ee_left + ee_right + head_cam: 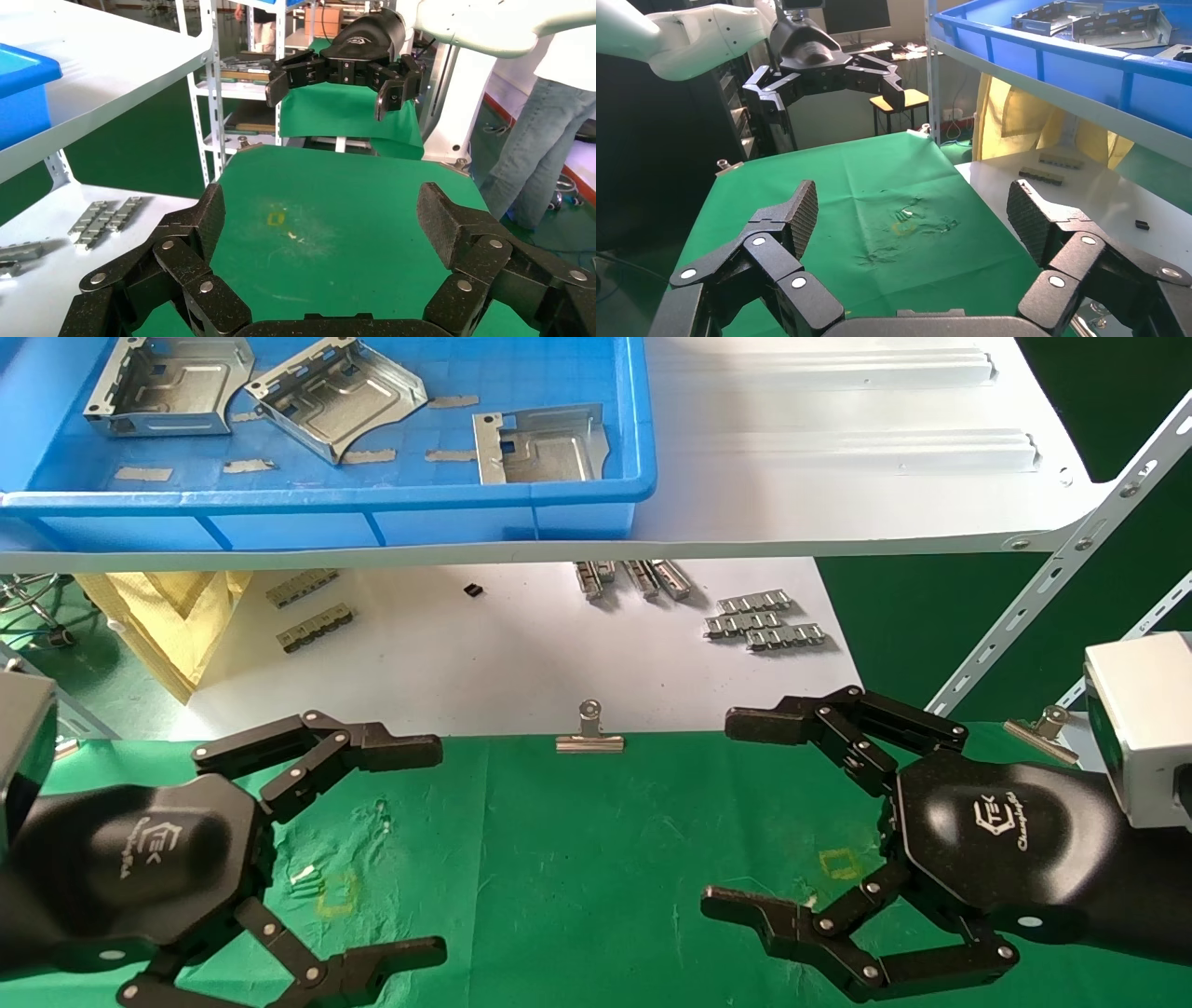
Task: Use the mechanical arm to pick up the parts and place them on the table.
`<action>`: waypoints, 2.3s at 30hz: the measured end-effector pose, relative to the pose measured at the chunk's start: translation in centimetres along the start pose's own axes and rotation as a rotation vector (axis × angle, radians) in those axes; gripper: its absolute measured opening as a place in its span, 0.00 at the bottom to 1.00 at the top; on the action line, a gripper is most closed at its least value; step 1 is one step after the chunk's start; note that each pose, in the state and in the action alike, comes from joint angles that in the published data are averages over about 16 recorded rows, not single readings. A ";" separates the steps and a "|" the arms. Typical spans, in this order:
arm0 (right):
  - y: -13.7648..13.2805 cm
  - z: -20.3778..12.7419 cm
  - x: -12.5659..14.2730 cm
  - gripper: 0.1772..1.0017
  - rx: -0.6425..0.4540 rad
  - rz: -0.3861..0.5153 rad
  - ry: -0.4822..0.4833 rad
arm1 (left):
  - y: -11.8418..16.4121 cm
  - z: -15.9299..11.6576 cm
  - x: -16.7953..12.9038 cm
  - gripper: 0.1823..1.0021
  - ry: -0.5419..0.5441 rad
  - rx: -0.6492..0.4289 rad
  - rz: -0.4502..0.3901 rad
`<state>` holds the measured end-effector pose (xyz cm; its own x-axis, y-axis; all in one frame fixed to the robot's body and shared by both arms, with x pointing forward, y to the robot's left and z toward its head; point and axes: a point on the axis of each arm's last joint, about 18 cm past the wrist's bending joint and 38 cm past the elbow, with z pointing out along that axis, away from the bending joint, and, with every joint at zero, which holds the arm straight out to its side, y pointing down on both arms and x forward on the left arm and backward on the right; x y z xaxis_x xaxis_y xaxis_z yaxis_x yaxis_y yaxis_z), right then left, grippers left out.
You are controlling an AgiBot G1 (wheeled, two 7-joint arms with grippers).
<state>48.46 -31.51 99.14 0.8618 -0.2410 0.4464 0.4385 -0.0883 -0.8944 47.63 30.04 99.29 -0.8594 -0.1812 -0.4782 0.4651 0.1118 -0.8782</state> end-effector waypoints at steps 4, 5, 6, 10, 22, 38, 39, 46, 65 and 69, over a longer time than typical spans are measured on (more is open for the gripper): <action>0.0 0.0 0.0 0.98 0.000 0.000 0.000 | 0.0 0.0 0.0 1.00 0.000 0.000 0.000; 0.0 0.0 0.0 0.98 0.000 0.000 0.000 | 0.0 0.0 0.0 1.00 0.000 0.000 0.000; 0.0 0.0 0.0 0.97 0.000 0.000 0.000 | 0.0 0.0 0.0 1.00 0.000 0.000 0.000; 0.0 0.0 0.0 0.94 0.000 0.000 0.000 | 0.0 0.0 0.0 1.00 0.000 0.000 0.000; 0.0 0.0 0.0 0.73 0.000 0.000 0.000 | 0.0 0.0 0.0 1.00 0.000 0.000 0.000; 0.0 0.0 0.0 0.29 0.000 0.000 0.000 | -5.2 -0.4 -5.0 1.00 -0.105 0.022 0.165; 0.0 0.0 0.0 0.26 0.000 0.000 0.000 | -5.9 -0.3 -5.9 1.00 -0.125 0.020 0.186; 0.0 0.0 0.0 0.13 0.000 0.000 0.000 | -10.9 0.7 -13.9 1.00 -0.302 -0.028 0.298; 0.0 0.0 0.0 0.02 0.000 0.000 0.000 | -12.9 2.5 -29.3 1.00 -0.832 -0.295 0.228; 0.0 0.0 0.0 0.02 0.000 0.000 0.000 | -12.1 2.1 -29.9 0.99 -0.867 -0.332 0.204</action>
<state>48.46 -31.51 99.14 0.8618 -0.2411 0.4464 0.4386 -0.0883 -0.8944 68.08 32.09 124.20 -0.2491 -0.7745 -0.5815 0.3904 0.4691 -0.7921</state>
